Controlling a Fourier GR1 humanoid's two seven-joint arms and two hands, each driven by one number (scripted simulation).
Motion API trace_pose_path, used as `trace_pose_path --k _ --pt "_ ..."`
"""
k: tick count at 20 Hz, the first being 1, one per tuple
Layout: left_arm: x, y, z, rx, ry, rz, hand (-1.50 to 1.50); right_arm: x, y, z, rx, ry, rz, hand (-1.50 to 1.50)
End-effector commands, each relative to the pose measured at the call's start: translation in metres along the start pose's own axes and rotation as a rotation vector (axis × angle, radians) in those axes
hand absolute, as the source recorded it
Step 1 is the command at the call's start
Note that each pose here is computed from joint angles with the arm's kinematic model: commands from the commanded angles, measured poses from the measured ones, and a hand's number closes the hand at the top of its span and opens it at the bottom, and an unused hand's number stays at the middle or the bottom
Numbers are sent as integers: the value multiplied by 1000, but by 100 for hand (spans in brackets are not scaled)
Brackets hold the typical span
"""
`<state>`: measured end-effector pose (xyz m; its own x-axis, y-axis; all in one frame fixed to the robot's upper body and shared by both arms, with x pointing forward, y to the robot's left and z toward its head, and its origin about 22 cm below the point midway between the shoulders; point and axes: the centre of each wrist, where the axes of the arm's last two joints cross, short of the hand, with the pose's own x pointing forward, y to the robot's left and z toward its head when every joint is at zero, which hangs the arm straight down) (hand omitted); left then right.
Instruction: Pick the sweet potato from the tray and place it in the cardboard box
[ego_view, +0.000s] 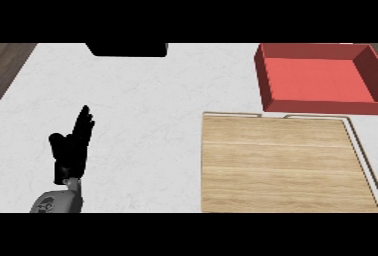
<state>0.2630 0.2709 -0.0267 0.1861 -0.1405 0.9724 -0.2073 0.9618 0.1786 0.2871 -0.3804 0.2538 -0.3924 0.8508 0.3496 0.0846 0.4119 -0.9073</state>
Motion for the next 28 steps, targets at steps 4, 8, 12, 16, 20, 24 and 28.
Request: trace_pose_path --k 4,8,12,16,20,24,28 --pt "-2 16 3 -7 -6 -2 0 -42 35 -54 3 26 -14 150" --pt "-3 -7 -9 -10 -11 0 0 -57 45 -81 28 12 -41 150" --pt "5 15 -21 -15 -22 2 0 -69 83 -91 27 41 99 150" --pt "7 -14 -10 -22 -22 9 0 -91 90 -96 64 164 -67 -150" --pt "23 -12 -19 -50 -19 11 0 -103 108 -91 89 158 -215 -150" --pt "-4 -1 -5 -16 -14 4 0 -109 104 -90 37 51 -394 -150" --pt "-2 -14 1 -27 -16 7 0 -117 108 -82 -46 -21 -618 -150"
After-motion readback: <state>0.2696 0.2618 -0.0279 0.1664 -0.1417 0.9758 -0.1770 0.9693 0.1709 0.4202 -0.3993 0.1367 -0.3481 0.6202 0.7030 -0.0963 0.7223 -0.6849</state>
